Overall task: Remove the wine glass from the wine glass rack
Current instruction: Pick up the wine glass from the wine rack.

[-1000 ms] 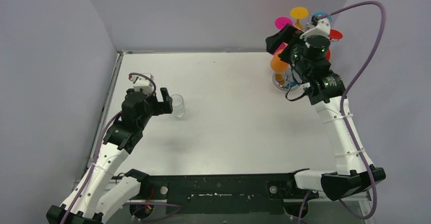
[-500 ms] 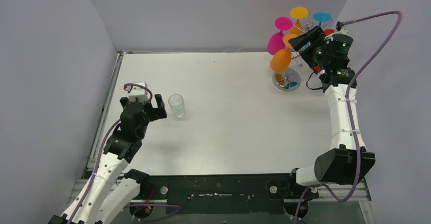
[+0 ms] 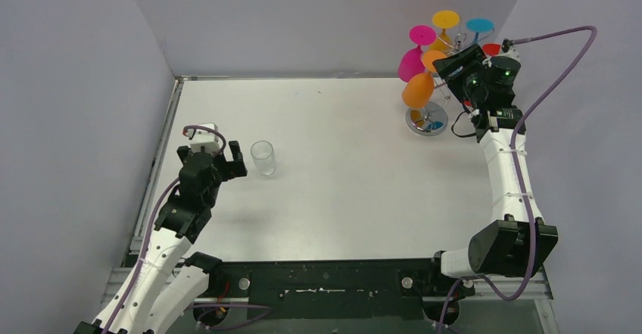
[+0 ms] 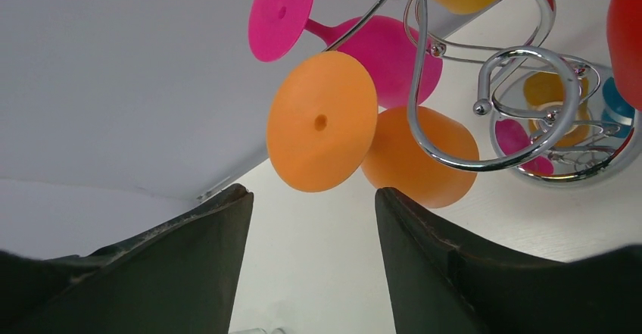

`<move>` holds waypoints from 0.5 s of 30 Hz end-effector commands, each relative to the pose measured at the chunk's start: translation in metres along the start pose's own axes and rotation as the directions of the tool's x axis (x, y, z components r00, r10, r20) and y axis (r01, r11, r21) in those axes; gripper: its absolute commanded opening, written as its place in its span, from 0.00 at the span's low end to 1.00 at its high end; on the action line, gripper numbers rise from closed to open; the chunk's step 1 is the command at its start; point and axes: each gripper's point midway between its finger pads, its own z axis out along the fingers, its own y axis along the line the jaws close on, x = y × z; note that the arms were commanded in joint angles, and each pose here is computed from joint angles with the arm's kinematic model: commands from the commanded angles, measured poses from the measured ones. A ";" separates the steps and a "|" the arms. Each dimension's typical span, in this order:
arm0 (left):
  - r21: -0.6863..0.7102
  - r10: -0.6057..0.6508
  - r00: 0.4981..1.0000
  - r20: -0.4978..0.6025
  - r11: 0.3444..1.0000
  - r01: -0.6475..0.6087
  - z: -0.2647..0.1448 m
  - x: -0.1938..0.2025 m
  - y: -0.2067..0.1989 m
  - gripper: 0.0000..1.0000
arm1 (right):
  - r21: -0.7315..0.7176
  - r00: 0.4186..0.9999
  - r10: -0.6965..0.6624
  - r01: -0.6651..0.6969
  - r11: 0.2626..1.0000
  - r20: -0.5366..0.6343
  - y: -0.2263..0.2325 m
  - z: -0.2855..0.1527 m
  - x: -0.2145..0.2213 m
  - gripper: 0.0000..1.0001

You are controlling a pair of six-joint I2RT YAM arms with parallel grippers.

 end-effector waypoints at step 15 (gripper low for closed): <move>0.008 -0.023 0.998 0.062 1.000 0.022 0.001 -0.016 -0.002 0.94 | -0.008 0.993 0.026 -0.025 1.000 0.114 -0.002 0.016 -0.022 0.50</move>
